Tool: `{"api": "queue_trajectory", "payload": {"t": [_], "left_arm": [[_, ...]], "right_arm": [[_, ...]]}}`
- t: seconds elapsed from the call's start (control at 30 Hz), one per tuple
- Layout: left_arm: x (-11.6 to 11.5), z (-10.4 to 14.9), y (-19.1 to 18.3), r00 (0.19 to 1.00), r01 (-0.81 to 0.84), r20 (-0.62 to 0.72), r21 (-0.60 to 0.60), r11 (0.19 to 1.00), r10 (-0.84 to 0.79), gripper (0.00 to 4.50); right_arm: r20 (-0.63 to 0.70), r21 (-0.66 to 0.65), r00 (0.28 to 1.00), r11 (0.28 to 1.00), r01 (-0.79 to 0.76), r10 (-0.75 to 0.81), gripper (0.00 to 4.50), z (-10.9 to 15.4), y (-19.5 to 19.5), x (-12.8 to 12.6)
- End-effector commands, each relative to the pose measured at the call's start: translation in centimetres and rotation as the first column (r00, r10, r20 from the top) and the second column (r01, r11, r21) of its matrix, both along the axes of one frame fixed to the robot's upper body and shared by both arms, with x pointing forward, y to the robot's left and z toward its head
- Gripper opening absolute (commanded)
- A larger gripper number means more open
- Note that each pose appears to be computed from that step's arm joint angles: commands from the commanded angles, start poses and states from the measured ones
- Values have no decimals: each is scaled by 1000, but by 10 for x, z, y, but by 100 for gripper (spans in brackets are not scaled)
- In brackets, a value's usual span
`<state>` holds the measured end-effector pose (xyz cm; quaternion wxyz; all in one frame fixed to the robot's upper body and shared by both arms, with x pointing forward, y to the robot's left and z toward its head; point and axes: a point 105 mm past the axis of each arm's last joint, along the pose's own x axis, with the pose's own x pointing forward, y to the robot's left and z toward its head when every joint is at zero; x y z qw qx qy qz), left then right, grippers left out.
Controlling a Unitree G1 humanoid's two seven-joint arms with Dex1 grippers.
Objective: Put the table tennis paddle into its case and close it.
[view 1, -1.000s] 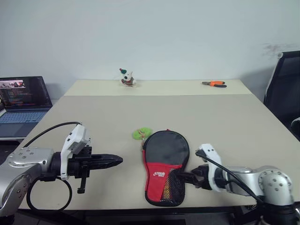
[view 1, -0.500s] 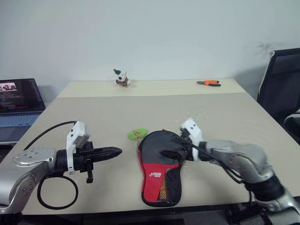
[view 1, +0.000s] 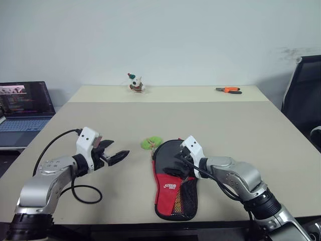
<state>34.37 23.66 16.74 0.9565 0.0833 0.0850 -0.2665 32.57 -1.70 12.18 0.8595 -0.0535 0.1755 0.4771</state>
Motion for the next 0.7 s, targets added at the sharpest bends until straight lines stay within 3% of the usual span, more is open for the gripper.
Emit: {"api": "queue_trajectory", "payload": {"t": [0.03,0.4,0.7], "left_arm": [[11,4,-6,1000,13,3,-9,1000,-13,446],[67,-28,-39,979,78,-188,-36,996,-83,446],[90,-34,-61,967,120,-221,-24,992,-122,446]], "right_arm": [[30,32,999,999,14,-15,450,9,-1,1],[17,51,999,998,38,-39,450,6,6,-2],[4,64,998,996,57,-58,450,6,7,-4]]}}
